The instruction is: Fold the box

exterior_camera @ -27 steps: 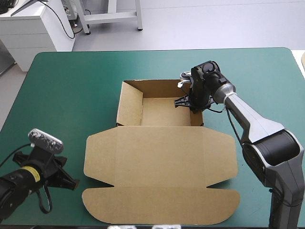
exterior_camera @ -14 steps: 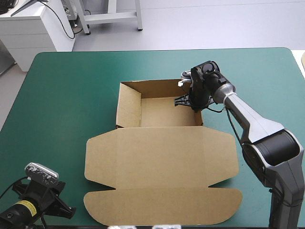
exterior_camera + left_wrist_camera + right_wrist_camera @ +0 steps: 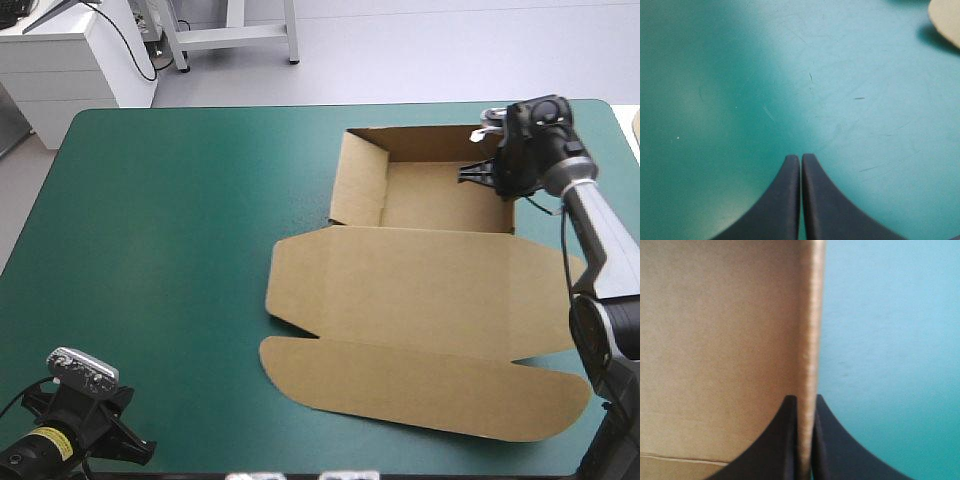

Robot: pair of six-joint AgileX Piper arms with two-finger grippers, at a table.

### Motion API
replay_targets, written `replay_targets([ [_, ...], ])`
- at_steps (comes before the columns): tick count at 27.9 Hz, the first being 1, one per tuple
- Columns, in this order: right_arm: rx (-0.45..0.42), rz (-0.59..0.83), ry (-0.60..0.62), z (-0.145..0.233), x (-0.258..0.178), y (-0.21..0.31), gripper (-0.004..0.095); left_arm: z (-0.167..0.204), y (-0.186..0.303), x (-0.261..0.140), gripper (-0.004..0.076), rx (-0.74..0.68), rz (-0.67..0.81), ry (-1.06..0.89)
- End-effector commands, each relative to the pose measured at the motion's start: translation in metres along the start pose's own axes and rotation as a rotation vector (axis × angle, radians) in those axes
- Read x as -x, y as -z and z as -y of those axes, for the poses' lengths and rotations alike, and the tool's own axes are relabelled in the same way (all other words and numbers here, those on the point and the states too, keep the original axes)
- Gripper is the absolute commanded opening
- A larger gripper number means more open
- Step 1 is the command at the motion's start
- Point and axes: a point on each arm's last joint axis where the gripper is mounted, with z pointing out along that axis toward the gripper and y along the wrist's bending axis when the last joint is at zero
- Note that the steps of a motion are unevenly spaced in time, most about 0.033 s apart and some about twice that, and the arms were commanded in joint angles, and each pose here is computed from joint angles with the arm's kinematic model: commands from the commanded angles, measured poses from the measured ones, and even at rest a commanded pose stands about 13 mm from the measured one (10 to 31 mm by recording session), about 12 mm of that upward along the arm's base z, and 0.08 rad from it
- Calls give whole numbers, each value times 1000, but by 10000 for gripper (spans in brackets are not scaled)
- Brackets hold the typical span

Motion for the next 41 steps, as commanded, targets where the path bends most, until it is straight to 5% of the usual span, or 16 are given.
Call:
replay_targets([
  [1, -68, 91, -69, 60, 2, 39, -20, -1, 4, 9, -8, 6, 57, 6],
  [11, -269, 49, -270, 191, -17, 39, -9, -1, 4, 9, -8, 6, 57, 6],
  [14, -299, 39, -329, 215, -26, 41, 112, -1, 4, 9, -8, 6, 57, 6],
  [18, -311, 33, -375, 231, -33, 42, 415, -1, 4, 9, -8, 5, 57, 7],
  [20, -313, 32, -381, 233, -33, 42, 470, -1, 4, 9, -8, 5, 57, 7],
  [25, -280, 42, -385, 230, -33, 44, 464, -1, 4, 9, -8, 5, 61, 7],
  [29, -229, 60, -275, 223, -33, 53, 449, -1, 4, 9, -8, 5, 59, 4],
  [32, -214, 104, -257, 218, -36, 72, 335, -1, 4, 9, -8, 5, 59, 4],
  [37, -189, 214, -267, 204, -52, 118, -14, -1, 4, 9, -8, 5, 59, 4],
  [41, -46, 286, -255, 172, -90, 151, -15, -1, 4, 9, -8, 5, 59, 4],
])
